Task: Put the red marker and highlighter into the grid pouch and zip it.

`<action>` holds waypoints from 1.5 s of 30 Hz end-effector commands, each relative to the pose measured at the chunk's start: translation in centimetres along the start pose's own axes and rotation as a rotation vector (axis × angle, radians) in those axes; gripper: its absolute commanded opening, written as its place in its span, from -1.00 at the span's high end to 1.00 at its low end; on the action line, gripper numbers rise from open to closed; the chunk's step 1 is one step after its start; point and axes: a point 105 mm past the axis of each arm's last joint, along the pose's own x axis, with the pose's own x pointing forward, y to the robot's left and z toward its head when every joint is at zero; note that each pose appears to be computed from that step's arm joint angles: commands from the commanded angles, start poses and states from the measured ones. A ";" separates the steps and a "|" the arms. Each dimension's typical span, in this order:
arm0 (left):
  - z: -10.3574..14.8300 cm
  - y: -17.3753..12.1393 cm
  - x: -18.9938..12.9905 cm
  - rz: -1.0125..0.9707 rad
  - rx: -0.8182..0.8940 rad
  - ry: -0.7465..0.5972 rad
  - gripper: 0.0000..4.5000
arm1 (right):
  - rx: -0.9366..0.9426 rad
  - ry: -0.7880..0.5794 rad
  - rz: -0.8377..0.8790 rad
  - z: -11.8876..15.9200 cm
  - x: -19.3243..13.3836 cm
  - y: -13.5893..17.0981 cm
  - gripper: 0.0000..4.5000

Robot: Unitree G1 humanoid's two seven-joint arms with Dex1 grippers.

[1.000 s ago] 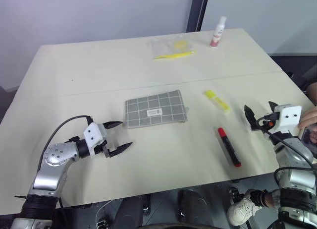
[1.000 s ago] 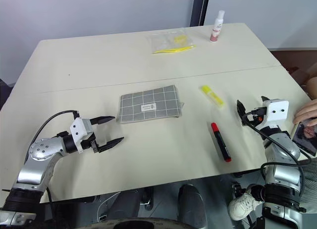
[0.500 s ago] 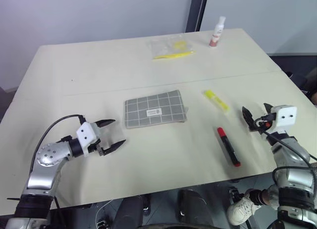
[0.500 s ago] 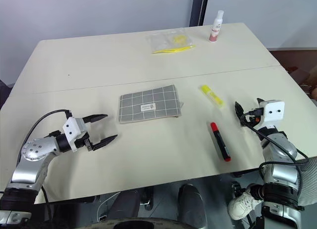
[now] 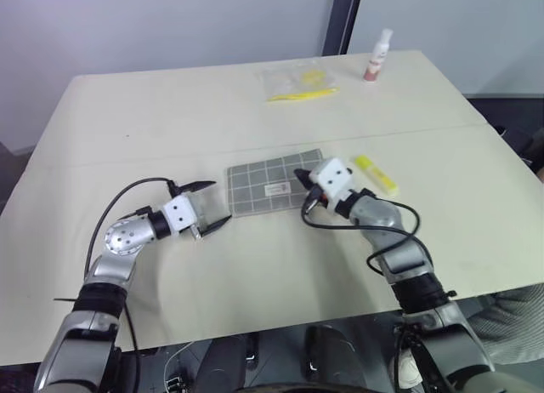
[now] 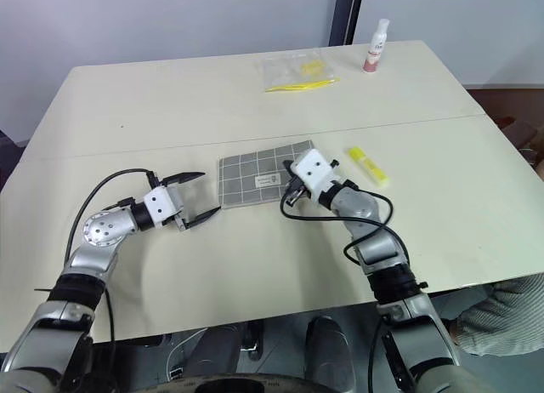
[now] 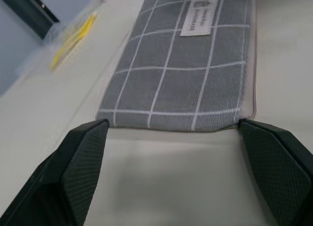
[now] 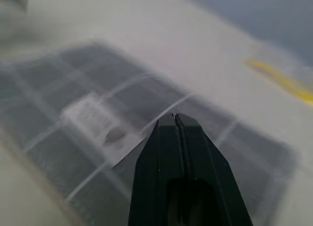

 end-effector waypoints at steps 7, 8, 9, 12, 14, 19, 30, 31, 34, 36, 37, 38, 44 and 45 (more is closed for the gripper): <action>-0.5 -0.2 -1.0 -0.068 0.105 0.009 -1.00 | -0.108 0.129 -0.015 -2.4 -1.1 -1.1 0.99; -0.7 -0.3 -1.2 -0.079 0.123 0.017 -1.00 | -0.109 0.127 -0.011 -2.3 -1.1 -1.0 0.99; -0.9 -0.1 -1.2 -0.069 0.120 0.023 -1.00 | -0.116 0.126 -0.001 -2.3 -1.1 -0.8 0.99; -0.6 -0.2 0.2 -0.069 0.125 0.003 -1.00 | -0.112 0.119 0.023 -2.1 -1.1 -0.1 0.99; -0.3 -0.6 1.7 -0.082 0.123 -0.014 -1.00 | -0.116 0.120 0.036 -2.1 -1.0 0.3 0.99; 0.6 -2.4 4.8 -0.141 0.071 -0.064 -1.00 | -0.125 0.118 0.049 -1.6 -1.2 0.4 0.99; 0.3 -2.1 5.4 -0.167 0.036 -0.036 0.92 | -0.143 0.099 0.023 0.0 -1.9 -0.5 1.00; 0.4 -1.9 5.4 -0.154 0.027 -0.042 0.96 | -0.131 0.090 0.033 0.1 -2.0 -0.3 1.00; 0.8 -1.3 5.3 -0.111 -0.022 -0.072 1.00 | -0.038 0.019 0.051 1.5 -2.5 -0.1 0.63; 0.9 -1.1 4.9 -0.085 -0.036 -0.076 1.00 | 0.000 -0.018 0.018 2.4 -3.0 -0.9 0.18; 0.8 -0.9 4.7 -0.065 -0.050 -0.073 1.00 | 0.045 -0.036 0.002 2.8 -3.4 -1.2 -0.01; 0.7 -0.7 4.6 -0.051 -0.061 -0.069 1.00 | 0.081 -0.048 -0.005 3.1 -3.6 -1.4 -0.28; 1.4 0.0 3.1 0.059 -0.062 -0.049 1.00 | 0.141 0.046 -0.034 1.2 -6.5 -0.6 -0.98; 1.7 0.1 3.0 0.081 -0.094 -0.056 1.00 | 0.129 0.064 -0.037 0.8 -6.6 -0.3 -0.98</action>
